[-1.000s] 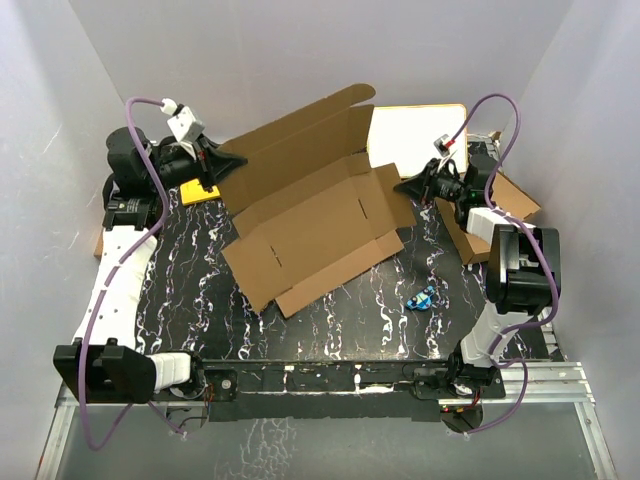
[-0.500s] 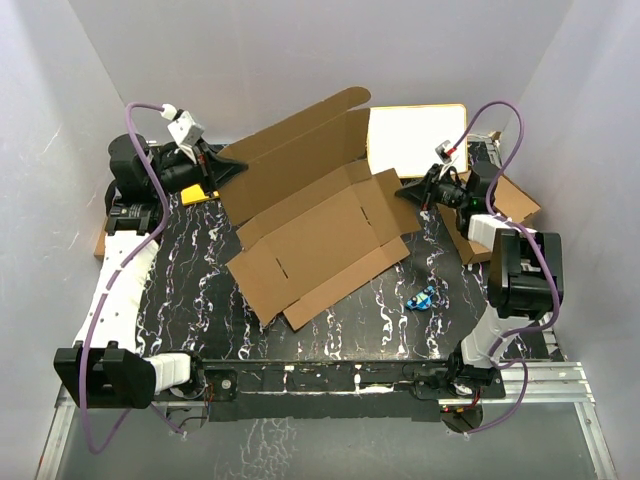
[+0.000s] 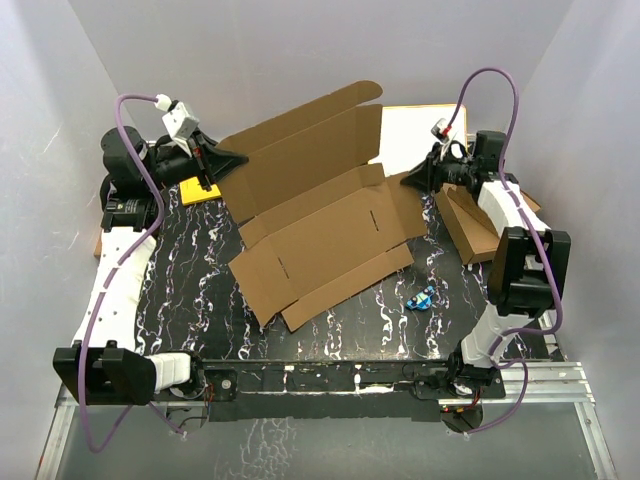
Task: Fold the paper box
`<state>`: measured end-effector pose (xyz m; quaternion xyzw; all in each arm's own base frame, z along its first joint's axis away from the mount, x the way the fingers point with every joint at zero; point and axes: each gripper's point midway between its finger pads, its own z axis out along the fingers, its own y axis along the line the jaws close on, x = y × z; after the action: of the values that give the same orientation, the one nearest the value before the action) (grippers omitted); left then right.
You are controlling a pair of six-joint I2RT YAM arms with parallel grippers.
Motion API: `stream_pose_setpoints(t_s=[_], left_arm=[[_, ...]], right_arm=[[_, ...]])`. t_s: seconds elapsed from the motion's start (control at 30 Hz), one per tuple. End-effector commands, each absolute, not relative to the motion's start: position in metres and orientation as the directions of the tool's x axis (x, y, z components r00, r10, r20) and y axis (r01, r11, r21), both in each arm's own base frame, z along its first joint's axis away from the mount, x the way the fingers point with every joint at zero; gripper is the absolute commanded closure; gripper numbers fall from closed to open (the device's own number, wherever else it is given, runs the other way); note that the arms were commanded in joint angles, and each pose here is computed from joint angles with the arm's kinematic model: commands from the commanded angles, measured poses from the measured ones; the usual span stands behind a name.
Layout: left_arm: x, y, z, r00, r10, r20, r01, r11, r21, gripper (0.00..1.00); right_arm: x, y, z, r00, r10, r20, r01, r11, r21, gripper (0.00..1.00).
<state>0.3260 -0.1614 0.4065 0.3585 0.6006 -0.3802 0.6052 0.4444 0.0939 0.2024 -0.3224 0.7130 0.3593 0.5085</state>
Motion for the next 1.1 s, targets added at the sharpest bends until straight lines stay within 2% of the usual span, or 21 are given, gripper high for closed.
stream_pose_setpoints(t_s=[0.0,0.07,0.13,0.17,0.47,0.67,0.8,0.93,1.07], left_arm=[[0.314,-0.161,0.436,0.094,-0.010,-0.996,0.895,0.439,0.080,1.00],[0.317,-0.160,0.440,0.105,-0.002,-0.994,0.889,0.448,0.094,1.00],[0.322,-0.159,0.445,0.122,0.004,-0.993,0.884,0.455,0.110,1.00],[0.324,-0.159,0.448,0.131,0.007,-0.991,0.881,0.458,0.119,1.00],[0.351,-0.152,0.475,0.217,0.028,-0.976,0.846,0.494,0.202,1.00],[0.364,-0.155,0.496,0.257,-0.003,-0.966,0.855,0.467,0.226,1.00],[0.357,-0.161,0.487,0.243,-0.032,-0.970,0.882,0.423,0.207,1.00],[0.353,-0.162,0.457,0.195,-0.033,-0.980,0.899,0.406,0.165,1.00],[0.340,-0.162,0.451,0.200,-0.026,-0.979,0.899,0.403,0.173,1.00]], right_arm=[[0.441,0.096,0.208,-0.263,-0.142,-0.954,-0.880,0.442,0.176,0.73],[0.438,0.099,0.212,-0.271,-0.148,-0.951,-0.890,0.414,0.190,0.77],[0.440,0.100,0.217,-0.260,-0.155,-0.953,-0.896,0.406,0.179,0.89],[0.441,0.101,0.221,-0.249,-0.157,-0.956,-0.899,0.404,0.168,0.92],[0.474,0.104,0.283,-0.084,-0.087,-0.993,-0.885,0.464,0.034,0.92],[0.497,0.104,0.321,0.024,-0.004,-1.000,-0.836,0.548,-0.022,0.92],[0.508,0.104,0.311,0.026,0.012,-1.000,-0.812,0.583,-0.014,0.92],[0.504,0.107,0.291,0.007,0.024,-1.000,-0.806,0.592,0.008,0.92],[0.497,0.111,0.271,-0.017,0.023,-1.000,-0.806,0.591,0.028,0.92]])
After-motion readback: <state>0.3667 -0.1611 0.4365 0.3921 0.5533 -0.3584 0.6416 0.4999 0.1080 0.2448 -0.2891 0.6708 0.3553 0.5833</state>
